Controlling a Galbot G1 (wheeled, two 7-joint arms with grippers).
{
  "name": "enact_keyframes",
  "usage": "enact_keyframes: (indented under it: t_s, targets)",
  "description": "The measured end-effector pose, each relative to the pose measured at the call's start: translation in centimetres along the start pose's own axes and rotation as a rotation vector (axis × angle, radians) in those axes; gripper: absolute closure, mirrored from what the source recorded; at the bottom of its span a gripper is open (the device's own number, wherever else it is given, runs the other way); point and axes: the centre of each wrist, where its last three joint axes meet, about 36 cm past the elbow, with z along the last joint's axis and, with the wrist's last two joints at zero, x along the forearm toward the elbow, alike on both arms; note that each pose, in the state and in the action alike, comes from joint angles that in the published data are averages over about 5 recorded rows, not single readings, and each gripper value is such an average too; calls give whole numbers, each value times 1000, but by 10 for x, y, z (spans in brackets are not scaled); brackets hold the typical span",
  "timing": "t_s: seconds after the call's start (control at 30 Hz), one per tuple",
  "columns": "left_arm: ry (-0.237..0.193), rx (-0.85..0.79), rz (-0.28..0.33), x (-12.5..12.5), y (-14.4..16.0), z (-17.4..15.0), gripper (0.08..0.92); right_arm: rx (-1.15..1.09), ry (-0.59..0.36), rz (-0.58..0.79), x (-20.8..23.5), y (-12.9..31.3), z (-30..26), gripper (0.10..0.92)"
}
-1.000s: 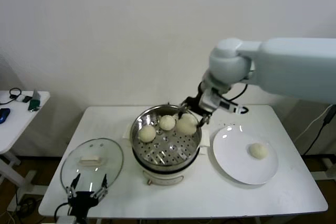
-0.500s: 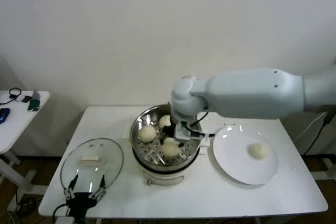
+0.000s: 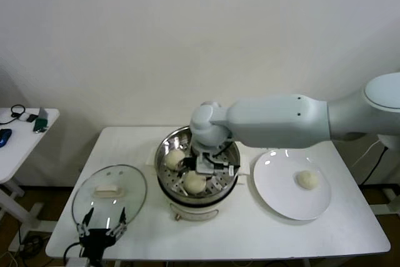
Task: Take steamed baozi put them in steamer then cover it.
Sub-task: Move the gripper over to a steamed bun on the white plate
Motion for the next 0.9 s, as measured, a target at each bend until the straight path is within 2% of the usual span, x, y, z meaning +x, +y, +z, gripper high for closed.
enact_keyframes:
  t_s: [0.23, 0.37, 0.5, 0.67, 0.9]
  targets:
    - [-1, 4, 7, -2, -2, 0, 177, -242, 52, -47, 66, 49, 53, 199]
    - [-6, 6, 8, -3, -1, -2, 177, -471, 91, -68, 106, 107, 85, 200]
    - [-12, 10, 9, -4, 1, -5, 177, -709, 117, -86, 126, 182, 102, 200]
    - [-12, 13, 10, -6, 2, -6, 177, -977, 129, -86, 120, 275, 105, 200]
    - [0, 10, 11, -4, 3, -4, 177, -1214, 132, -98, 67, 368, 94, 200]
